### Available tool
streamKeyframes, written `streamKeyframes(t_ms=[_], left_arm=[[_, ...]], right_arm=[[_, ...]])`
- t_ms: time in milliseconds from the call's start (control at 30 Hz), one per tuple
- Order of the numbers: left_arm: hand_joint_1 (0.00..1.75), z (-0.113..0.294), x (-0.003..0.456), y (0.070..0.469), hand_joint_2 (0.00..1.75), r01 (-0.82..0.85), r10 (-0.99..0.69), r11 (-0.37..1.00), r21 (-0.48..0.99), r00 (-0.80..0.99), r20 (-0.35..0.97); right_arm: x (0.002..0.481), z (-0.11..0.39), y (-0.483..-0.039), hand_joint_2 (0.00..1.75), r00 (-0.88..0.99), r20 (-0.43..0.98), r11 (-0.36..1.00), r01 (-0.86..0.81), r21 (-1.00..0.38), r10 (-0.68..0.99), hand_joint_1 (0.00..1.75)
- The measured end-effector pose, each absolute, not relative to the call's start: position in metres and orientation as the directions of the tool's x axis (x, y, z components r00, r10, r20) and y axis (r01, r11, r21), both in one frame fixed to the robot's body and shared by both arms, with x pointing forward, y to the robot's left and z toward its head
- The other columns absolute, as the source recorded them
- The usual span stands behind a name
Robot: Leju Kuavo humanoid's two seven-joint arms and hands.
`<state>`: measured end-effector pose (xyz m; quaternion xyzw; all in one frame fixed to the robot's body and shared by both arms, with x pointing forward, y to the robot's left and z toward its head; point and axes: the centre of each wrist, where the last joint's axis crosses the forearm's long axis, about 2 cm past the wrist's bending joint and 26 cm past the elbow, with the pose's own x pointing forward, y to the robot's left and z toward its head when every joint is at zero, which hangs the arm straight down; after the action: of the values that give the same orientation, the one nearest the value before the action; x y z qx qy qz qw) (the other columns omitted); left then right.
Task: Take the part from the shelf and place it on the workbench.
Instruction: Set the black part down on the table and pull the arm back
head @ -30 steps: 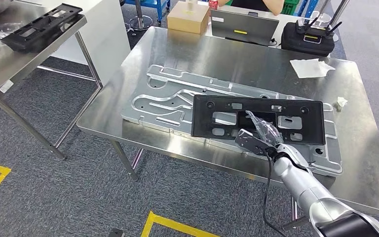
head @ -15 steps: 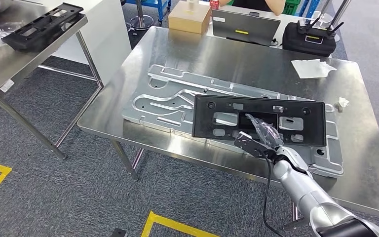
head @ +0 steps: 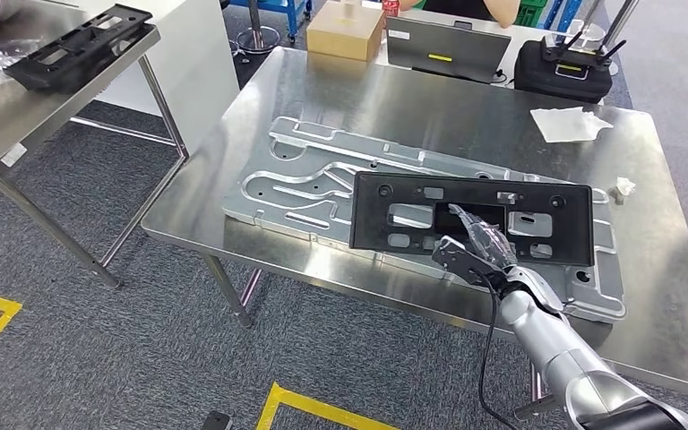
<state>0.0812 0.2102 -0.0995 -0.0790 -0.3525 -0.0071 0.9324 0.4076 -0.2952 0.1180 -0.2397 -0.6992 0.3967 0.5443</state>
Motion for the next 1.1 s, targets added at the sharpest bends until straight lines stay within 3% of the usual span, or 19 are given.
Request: streamKeyframes(t_ms=[500,1100], left_arm=[[0.00,-0.099,0.085,0.210,1.75,0.074,0.044,0.987,-0.144,0.737,0.675],[0.00,-0.099,0.079,0.206,1.75,0.078,0.047,0.985,-0.151,0.728,0.684]], right_arm=[[0.401,0.136,-0.283,0.00,-0.367,0.533,0.567,-0.018,-0.823,0.762,0.00],[0.402,0.257,-0.346,0.00,-0.534,0.496,0.701,0.297,-0.648,0.685,0.00]])
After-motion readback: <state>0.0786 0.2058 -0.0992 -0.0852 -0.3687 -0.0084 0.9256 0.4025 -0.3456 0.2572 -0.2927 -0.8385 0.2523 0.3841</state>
